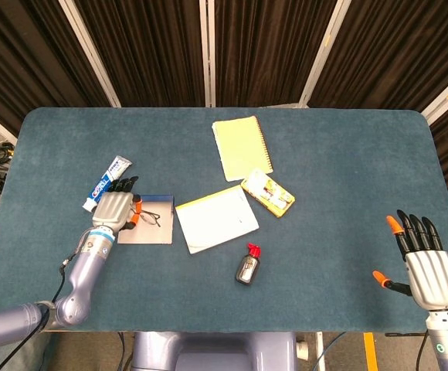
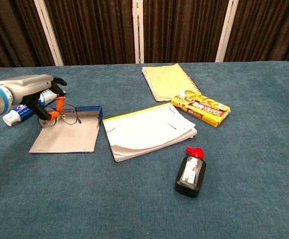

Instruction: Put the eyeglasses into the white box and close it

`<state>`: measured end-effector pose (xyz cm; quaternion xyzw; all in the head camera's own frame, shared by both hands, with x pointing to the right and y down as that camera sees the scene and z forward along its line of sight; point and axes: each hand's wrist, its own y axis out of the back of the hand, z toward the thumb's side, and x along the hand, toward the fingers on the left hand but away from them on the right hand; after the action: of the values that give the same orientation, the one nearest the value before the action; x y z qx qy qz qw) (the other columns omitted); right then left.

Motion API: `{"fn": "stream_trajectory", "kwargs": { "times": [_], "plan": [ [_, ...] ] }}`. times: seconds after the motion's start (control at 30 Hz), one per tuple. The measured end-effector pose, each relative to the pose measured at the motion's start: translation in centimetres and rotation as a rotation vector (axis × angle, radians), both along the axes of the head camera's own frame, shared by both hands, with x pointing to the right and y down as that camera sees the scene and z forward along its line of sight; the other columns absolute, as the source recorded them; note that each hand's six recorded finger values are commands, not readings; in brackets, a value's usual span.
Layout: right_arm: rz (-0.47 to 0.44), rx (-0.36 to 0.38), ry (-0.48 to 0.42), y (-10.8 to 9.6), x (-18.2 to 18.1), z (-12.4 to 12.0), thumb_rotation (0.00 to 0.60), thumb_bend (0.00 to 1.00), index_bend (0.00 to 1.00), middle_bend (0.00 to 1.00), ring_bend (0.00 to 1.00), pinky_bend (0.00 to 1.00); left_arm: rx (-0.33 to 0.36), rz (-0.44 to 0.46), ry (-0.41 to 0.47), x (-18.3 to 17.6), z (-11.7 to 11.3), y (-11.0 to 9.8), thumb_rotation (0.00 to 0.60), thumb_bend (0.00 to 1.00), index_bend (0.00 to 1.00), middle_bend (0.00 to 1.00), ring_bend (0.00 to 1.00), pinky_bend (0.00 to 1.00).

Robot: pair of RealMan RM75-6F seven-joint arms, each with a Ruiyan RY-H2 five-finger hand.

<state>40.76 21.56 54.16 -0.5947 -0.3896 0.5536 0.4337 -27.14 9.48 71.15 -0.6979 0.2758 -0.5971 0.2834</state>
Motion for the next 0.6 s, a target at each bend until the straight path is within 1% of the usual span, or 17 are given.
{"fn": "stream_trajectory", "kwargs": {
  "times": [0.13, 0.3, 0.43, 0.5, 0.53, 0.57, 0.6],
  "plan": [
    [0.006, 0.001, 0.012, -0.1, 0.1, 0.1, 0.600, 0.00, 0.00, 0.00, 0.00, 0.00, -0.015, 0.004, 0.005, 0.4, 0.8, -0.6, 0.600, 0.55, 0.63, 0.00, 0.00, 0.00],
    [0.012, 0.001, 0.021, -0.1, 0.2, 0.2, 0.600, 0.00, 0.00, 0.00, 0.00, 0.00, -0.029, 0.004, 0.001, 0.5, 1.6, -0.7, 0.600, 0.55, 0.63, 0.00, 0.00, 0.00],
    [0.017, 0.005, 0.023, -0.1, 0.3, 0.2, 0.600, 0.00, 0.00, 0.00, 0.00, 0.00, -0.026, 0.001, -0.007, 0.4, 2.1, -0.8, 0.600, 0.55, 0.62, 0.00, 0.00, 0.00],
    [0.017, 0.006, 0.023, -0.2, 0.3, 0.1, 0.600, 0.00, 0.00, 0.00, 0.00, 0.00, -0.017, -0.002, -0.016, 0.3, 2.3, -0.9, 0.600, 0.55, 0.53, 0.00, 0.00, 0.00],
    [0.017, 0.006, 0.024, -0.2, 0.4, 0.2, 0.600, 0.00, 0.00, 0.00, 0.00, 0.00, -0.014, -0.002, -0.020, 0.3, 2.3, -1.0, 0.600, 0.53, 0.43, 0.00, 0.00, 0.00],
    [0.017, 0.006, 0.023, -0.2, 0.4, 0.2, 0.600, 0.00, 0.00, 0.00, 0.00, 0.00, -0.013, -0.002, -0.023, 0.3, 2.4, -1.0, 0.600, 0.50, 0.31, 0.00, 0.00, 0.00],
    [0.018, 0.005, 0.023, -0.2, 0.4, 0.2, 0.600, 0.00, 0.00, 0.00, 0.00, 0.00, -0.014, -0.003, -0.022, 0.3, 2.5, -0.9, 0.600, 0.48, 0.23, 0.00, 0.00, 0.00]
  ]
}}
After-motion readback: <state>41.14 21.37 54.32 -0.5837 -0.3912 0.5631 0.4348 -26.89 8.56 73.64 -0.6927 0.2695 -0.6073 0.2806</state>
